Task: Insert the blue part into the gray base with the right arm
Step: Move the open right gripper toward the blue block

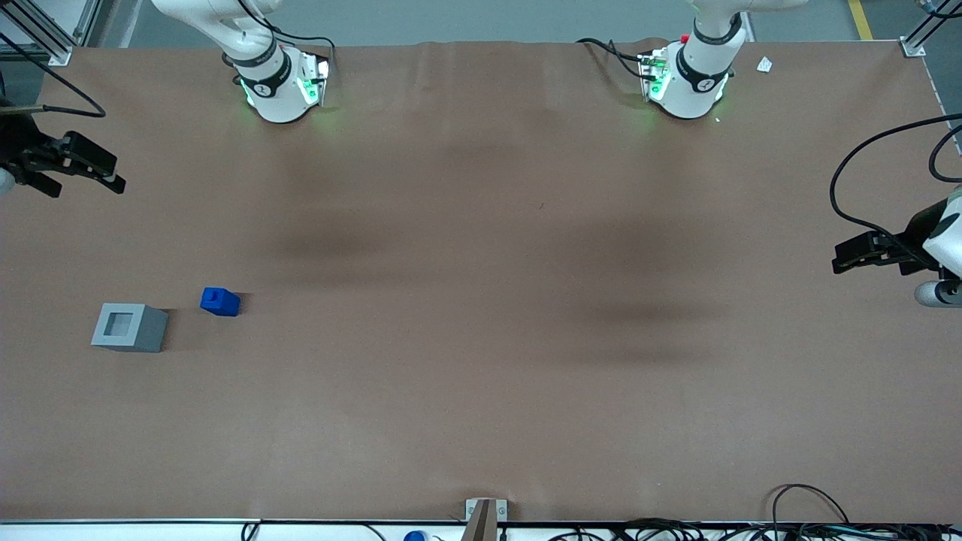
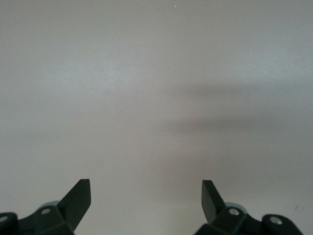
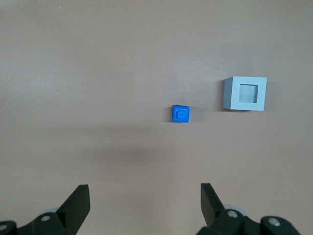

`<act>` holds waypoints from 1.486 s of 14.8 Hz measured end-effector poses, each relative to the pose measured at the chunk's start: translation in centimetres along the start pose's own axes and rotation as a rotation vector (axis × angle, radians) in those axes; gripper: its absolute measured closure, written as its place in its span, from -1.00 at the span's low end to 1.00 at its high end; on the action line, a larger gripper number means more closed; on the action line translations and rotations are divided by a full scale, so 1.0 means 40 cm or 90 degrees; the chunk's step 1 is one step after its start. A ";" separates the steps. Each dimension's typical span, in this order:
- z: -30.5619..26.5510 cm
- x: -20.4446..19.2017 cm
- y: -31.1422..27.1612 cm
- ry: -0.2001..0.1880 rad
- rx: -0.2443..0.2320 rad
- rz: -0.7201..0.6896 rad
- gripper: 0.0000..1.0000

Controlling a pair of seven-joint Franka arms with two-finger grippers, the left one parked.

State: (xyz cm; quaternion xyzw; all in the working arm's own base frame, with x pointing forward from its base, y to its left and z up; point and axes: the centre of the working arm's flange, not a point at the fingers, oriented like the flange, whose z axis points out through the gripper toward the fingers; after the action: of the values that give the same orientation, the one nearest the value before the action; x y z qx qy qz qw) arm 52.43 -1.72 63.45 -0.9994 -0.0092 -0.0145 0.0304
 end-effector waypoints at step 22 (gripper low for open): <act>0.201 0.120 0.070 -0.001 -0.010 0.029 -1.00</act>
State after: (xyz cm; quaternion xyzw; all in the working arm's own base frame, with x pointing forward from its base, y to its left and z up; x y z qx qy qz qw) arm 57.53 -3.95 55.41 -0.9995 0.0139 -0.0134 0.0232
